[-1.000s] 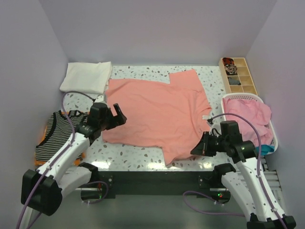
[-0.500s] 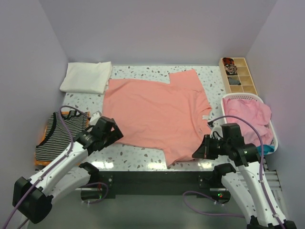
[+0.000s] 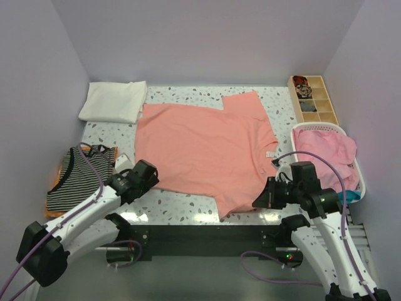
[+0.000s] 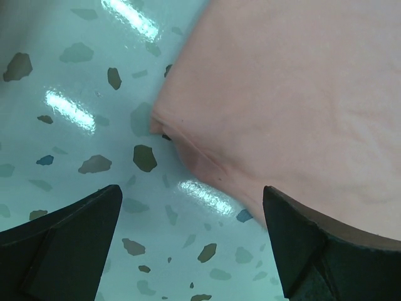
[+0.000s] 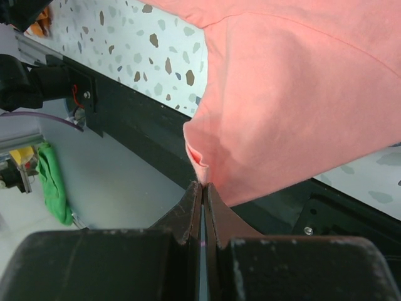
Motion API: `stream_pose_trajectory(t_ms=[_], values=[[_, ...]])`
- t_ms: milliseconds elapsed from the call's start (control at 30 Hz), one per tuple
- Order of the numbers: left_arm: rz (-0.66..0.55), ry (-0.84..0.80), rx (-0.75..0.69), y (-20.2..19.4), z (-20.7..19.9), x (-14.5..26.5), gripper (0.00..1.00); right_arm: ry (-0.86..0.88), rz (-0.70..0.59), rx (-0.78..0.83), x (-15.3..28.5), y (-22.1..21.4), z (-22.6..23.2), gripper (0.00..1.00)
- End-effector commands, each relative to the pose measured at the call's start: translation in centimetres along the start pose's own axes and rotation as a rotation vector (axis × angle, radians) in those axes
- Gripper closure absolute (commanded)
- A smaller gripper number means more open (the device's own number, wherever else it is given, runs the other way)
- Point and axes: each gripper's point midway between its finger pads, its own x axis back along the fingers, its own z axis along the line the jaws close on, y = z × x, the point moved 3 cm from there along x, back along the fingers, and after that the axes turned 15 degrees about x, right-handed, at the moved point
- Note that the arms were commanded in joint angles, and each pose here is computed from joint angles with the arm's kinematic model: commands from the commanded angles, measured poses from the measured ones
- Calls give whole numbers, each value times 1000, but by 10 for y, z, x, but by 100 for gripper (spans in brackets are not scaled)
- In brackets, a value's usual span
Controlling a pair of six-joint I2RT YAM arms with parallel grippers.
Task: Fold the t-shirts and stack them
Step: Grap the side of the flattened tshirt closest away from the robot with both arms
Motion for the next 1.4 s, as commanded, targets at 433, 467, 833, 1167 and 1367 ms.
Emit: stream_pose_trajectory(t_ms=[433, 467, 833, 1167, 1367], values=[[-215, 1, 212, 15, 12, -29, 98, -14, -15, 46, 3, 16, 1, 100], [-227, 7, 209, 17, 14, -29, 98, -22, -18, 45, 4, 17, 1, 100], [-257, -80, 317, 24, 22, -23, 30, -22, -15, 40, 1, 18, -1, 100], [-270, -83, 350, 20, 18, -35, 29, -27, -7, 30, -4, 18, -5, 100], [-323, -99, 373, 26, 12, -39, 30, -27, 0, 29, -5, 17, -6, 100]])
